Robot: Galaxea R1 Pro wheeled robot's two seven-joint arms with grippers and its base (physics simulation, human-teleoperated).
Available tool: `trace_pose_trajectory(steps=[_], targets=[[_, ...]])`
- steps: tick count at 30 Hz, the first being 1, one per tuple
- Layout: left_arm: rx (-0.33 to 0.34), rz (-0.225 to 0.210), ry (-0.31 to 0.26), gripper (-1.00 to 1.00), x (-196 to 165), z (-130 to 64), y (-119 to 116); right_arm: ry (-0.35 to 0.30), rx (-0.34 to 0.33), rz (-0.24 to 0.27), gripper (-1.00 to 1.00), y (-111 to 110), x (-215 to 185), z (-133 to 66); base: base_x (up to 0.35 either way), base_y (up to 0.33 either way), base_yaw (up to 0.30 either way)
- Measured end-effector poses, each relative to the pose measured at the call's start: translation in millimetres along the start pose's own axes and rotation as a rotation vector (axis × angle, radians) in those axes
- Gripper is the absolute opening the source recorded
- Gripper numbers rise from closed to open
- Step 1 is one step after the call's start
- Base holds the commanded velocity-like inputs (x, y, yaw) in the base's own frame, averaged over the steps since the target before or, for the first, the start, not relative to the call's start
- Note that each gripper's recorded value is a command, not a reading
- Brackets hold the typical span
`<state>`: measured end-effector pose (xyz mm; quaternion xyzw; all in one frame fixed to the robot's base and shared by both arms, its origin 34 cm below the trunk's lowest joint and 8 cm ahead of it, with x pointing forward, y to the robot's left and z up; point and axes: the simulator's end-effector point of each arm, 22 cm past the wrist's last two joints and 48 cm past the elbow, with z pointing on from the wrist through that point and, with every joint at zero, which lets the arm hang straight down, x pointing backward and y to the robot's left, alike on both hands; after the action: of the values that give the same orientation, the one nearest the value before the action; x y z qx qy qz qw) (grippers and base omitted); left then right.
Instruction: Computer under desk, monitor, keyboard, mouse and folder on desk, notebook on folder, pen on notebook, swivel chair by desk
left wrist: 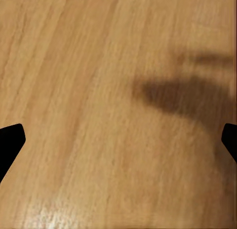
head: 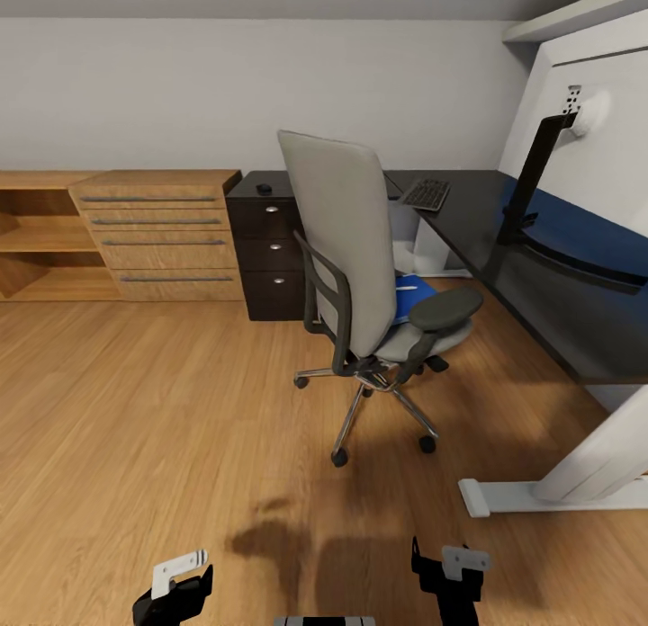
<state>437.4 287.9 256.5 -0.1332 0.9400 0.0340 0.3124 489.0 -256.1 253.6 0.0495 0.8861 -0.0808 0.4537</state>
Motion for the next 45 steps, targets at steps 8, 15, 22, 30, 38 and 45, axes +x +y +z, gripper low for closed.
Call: trace_pose_trajectory(steps=[8, 15, 22, 30, 38, 45], targets=[[0.020, -0.008, -0.083, 1.00, -42, -8.0, -9, -0.032, 0.012, 0.009, 1.00, -6, -15, 3.9, 0.000, 0.000, 0.000], [0.000, -0.016, -0.094, 1.00, -58, -13.4, -11, -0.076, 0.032, 0.002, 1.00, -14, -72, 28.9, 0.000, 0.000, 0.000], [-0.088, -0.026, -0.034, 1.00, -91, -10.0, -19, -0.036, 0.078, -0.019, 1.00, -34, -135, 71.0, 0.000, 0.000, 0.000], [-0.101, -0.019, 0.007, 1.00, -110, -6.4, -32, -0.019, 0.131, 0.032, 1.00, -56, -140, 90.4, 0.000, 0.000, 0.000], [-0.124, -0.001, 0.021, 1.00, -105, -2.2, -20, -0.072, 0.128, 0.051, 1.00, -53, -149, 90.1, 0.000, 0.000, 0.000], [-0.130, 0.005, 0.030, 1.00, -100, -0.4, -17, -0.075, 0.128, 0.053, 1.00, -53, -149, 90.0, 0.000, 0.000, 0.000]])
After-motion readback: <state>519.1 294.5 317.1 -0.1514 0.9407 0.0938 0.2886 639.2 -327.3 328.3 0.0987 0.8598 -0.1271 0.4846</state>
